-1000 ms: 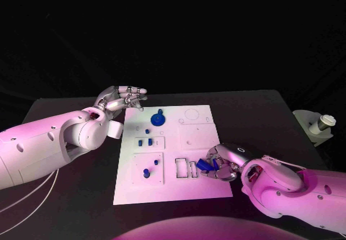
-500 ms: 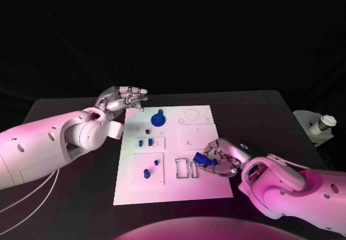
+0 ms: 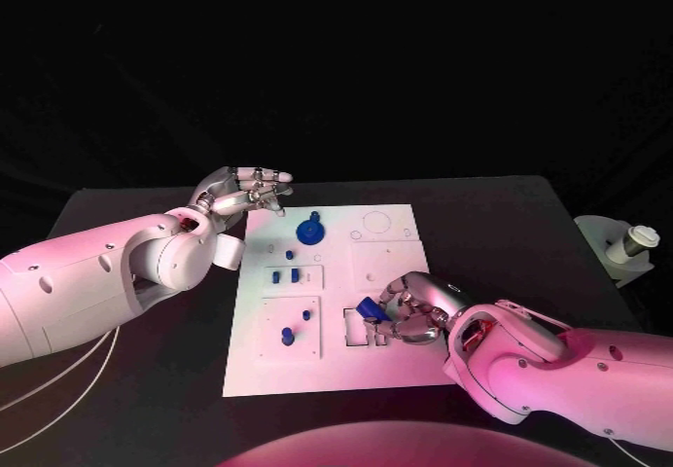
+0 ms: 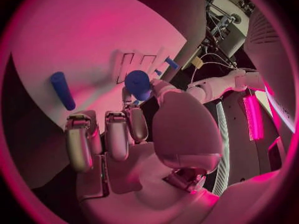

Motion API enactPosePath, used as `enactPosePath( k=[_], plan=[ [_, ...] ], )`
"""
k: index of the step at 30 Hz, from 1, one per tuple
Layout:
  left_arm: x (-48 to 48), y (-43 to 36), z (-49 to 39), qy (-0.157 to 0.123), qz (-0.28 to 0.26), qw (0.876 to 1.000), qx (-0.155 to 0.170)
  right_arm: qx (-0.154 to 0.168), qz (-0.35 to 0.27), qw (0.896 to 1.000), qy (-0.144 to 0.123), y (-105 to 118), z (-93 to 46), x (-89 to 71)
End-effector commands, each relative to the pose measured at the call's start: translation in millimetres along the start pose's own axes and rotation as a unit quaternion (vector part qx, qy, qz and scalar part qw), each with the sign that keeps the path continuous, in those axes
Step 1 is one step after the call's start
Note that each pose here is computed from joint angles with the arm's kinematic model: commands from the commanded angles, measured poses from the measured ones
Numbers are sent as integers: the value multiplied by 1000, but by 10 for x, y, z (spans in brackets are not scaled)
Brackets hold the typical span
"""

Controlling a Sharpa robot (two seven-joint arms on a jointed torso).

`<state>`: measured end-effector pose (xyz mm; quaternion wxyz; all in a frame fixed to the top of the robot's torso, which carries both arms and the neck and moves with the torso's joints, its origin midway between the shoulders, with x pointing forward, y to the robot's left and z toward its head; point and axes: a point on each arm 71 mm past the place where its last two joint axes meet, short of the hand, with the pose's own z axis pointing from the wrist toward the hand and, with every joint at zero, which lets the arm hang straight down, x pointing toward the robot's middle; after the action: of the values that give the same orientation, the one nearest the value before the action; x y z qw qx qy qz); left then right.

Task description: Assemble the parts on the task board

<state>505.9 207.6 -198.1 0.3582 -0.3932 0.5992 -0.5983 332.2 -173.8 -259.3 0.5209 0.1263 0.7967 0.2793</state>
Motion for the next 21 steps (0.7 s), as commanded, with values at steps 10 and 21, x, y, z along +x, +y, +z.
enactPosePath(
  k=[10, 21],
  plan=[
    [43, -16, 1, 14, -5, 1000, 7, 5, 4, 999, 54, 67, 90, 161],
    [36, -16, -5, 13, -5, 1000, 6, 8, -4, 998, 56, 66, 117, 186]
  ],
)
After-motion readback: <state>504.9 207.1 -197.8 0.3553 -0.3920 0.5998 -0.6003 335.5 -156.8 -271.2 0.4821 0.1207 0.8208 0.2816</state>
